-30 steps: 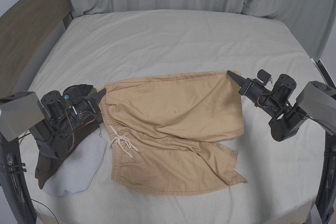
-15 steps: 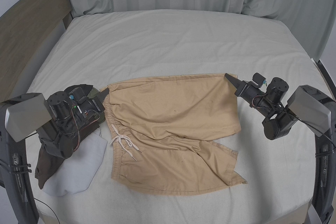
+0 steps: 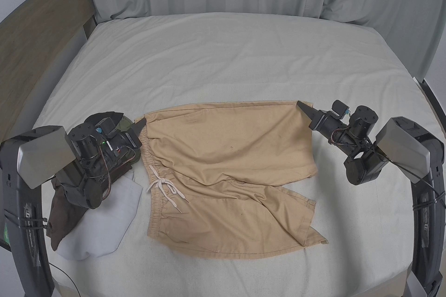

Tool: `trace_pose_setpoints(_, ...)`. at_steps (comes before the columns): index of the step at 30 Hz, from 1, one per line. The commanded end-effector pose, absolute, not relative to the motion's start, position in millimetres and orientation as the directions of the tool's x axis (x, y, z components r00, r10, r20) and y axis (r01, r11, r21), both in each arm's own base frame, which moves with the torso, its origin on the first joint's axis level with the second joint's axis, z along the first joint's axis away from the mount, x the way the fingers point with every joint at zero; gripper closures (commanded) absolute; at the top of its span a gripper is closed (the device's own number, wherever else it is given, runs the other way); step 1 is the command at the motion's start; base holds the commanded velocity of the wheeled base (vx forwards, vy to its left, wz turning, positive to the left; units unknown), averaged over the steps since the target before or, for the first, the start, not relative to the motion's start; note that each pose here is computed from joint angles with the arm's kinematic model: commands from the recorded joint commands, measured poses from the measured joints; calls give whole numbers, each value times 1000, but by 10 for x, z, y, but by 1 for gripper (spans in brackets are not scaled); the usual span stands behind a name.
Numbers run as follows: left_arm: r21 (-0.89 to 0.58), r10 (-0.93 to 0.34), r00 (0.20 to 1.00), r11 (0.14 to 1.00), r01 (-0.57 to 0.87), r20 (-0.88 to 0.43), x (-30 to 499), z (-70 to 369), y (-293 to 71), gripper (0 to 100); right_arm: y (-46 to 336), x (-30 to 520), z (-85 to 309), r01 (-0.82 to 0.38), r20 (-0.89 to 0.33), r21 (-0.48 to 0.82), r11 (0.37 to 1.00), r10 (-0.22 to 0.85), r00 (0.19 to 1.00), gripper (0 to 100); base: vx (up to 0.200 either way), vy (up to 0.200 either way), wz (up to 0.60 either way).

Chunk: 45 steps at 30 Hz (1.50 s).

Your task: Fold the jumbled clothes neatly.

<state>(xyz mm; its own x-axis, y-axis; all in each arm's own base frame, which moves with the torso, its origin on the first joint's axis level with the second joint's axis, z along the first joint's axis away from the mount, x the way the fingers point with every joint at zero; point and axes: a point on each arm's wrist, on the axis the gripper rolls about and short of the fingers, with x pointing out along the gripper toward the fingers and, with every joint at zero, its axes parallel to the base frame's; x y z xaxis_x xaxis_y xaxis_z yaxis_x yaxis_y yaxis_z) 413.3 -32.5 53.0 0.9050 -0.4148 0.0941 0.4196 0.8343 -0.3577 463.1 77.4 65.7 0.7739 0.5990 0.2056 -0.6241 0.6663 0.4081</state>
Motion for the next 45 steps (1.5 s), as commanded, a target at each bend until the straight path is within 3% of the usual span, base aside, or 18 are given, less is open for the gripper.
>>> trace_pose_setpoints(1, -371, -405, 910, 834, 408, 90, 4199, 440, -337, 100, 794, 4661, 679, -631, 215, 403, 663, 602, 769, 100, 0, 0, 0)
trace_pose_setpoints(16, -386, -408, 909, 827, 408, 87, 4194, 434, -337, 100, 819, 4681, 666, -630, 208, 407, 662, 604, 769, 100, 0, 0, 0)
trace_pose_setpoints(17, -386, -408, 909, 827, 408, 87, 4194, 434, -337, 100, 819, 4681, 666, -630, 208, 407, 662, 604, 769, 0, 0, 0, 0)
trace_pose_setpoints(18, -387, -409, 908, 825, 411, 92, 4195, 445, -343, 0, 819, 4682, 669, -630, 209, 406, 662, 604, 769, 0, 0, 0, 0)
trace_pose_setpoints(26, -459, -413, 905, 787, 413, 105, 4131, 561, -395, 0, 838, 4571, 668, -624, 187, 417, 661, 610, 770, 0, 0, 0, 0)
trace_pose_setpoints(34, -470, -418, 906, 787, 399, 70, 3901, 654, -378, 0, 1074, 4139, 871, -657, 162, 431, 619, 664, 730, 0, 0, 0, 0)
trace_pose_setpoints(40, -481, -447, 894, 777, 405, 31, 3543, 803, -347, 0, 1264, 3671, 966, -696, 142, 427, 577, 718, 682, 0, 0, 0, 0)
trace_pose_setpoints(45, -468, -513, 858, 749, 469, 38, 3156, 1053, -270, 0, 1302, 3286, 1104, -728, 114, 363, 582, 748, 654, 0, 0, 0, 0)
